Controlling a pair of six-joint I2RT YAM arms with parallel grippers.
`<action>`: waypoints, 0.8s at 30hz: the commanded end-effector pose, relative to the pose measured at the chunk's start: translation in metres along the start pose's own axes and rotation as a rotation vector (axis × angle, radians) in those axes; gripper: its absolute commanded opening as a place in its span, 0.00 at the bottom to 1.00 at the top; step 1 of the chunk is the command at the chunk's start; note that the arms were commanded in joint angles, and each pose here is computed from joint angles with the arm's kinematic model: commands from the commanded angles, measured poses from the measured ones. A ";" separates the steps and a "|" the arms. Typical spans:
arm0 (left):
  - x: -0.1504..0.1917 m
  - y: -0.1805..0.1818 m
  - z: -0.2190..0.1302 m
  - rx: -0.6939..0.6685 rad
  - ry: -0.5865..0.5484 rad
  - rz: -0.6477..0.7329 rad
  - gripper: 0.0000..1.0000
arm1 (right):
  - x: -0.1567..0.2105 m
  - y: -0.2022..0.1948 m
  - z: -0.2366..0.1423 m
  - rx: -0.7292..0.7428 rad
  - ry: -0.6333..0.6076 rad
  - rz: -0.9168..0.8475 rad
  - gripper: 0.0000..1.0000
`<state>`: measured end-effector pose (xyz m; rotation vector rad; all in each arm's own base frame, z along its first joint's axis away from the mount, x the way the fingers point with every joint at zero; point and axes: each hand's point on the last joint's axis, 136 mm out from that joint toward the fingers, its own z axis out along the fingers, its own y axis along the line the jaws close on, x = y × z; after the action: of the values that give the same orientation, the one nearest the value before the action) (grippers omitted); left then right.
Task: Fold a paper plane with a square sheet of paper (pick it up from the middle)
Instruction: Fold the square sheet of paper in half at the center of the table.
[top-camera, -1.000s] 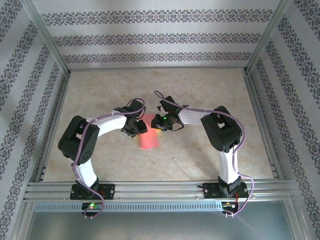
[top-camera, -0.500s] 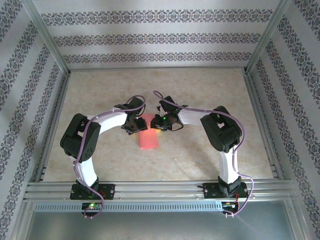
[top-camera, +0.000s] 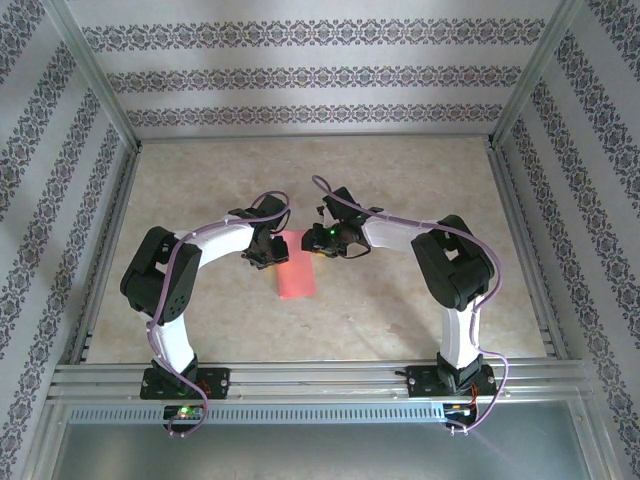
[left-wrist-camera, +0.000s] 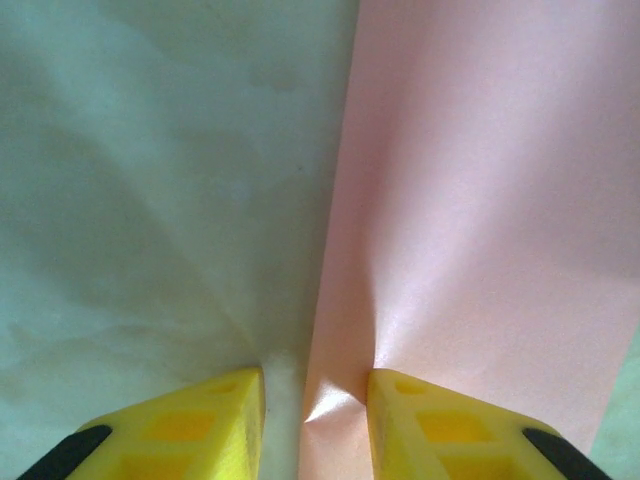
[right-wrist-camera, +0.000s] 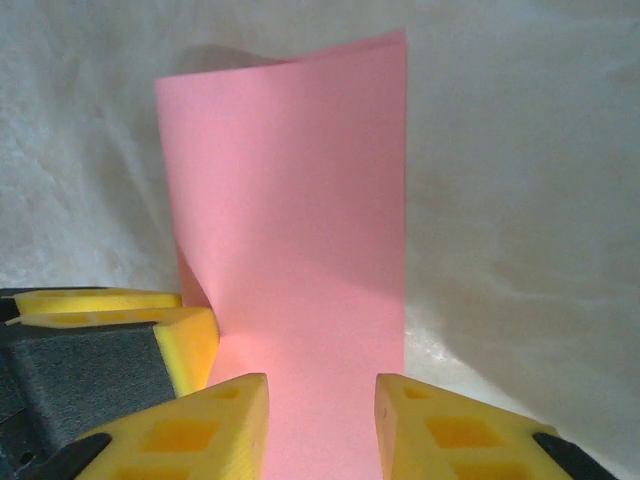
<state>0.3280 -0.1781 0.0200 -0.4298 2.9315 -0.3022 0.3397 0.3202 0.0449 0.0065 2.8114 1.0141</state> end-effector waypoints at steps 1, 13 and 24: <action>0.004 0.014 0.009 -0.050 0.015 -0.013 0.32 | 0.000 -0.013 -0.005 0.040 -0.018 0.017 0.34; 0.004 0.012 0.013 -0.046 0.025 -0.015 0.33 | -0.007 -0.020 -0.011 0.065 -0.059 0.051 0.34; 0.006 0.012 0.015 -0.050 0.043 -0.002 0.40 | -0.009 -0.019 -0.015 0.021 -0.064 0.073 0.33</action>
<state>0.3286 -0.1793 0.0185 -0.4289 2.9371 -0.3049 0.3465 0.2933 0.0353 0.1373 2.8090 0.9379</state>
